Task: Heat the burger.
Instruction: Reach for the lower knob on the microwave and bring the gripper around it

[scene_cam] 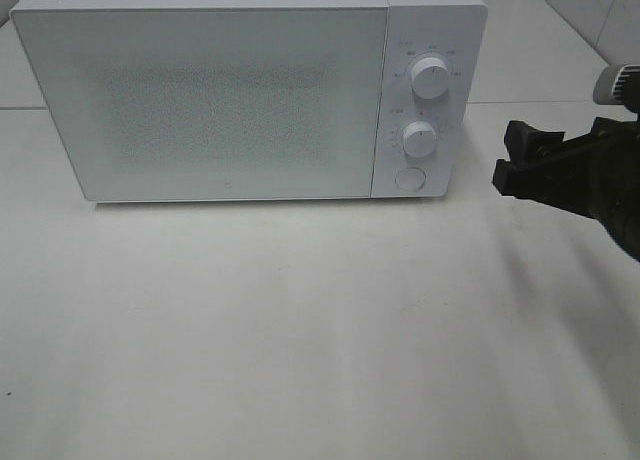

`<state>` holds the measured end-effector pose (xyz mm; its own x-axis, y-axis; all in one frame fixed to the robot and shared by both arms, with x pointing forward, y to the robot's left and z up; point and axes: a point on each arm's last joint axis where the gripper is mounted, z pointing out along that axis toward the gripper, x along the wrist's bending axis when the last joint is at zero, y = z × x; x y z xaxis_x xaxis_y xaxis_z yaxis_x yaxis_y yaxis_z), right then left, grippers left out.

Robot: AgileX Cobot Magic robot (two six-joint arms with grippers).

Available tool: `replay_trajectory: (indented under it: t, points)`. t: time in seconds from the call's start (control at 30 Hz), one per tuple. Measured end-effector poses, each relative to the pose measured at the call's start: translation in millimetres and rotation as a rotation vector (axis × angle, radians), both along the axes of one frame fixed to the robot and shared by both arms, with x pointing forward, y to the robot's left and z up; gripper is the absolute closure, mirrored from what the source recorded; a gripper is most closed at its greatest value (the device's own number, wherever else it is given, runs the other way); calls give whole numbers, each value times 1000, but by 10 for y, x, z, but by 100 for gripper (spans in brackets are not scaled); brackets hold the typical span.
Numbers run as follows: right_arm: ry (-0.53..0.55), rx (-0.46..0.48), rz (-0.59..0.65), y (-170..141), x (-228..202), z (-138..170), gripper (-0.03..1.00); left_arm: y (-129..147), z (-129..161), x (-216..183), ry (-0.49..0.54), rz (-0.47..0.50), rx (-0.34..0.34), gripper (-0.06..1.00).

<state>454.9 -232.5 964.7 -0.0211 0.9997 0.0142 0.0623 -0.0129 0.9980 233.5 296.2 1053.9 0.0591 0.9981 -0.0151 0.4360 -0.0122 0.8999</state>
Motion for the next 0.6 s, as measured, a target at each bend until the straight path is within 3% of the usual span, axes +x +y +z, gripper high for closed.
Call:
replay_trajectory:
  t: [0.2,0.47,0.6]
  points:
    - [-18,11,-15,168,-54,-88,22,0,0,0,0,0,0,-3]
    - [105,-31,-25,429,-136,-389,22,0,0,0,0,0,0,-3]
    - [111,-53,-27,522,-96,-423,22,0,0,0,0,0,0,-3]
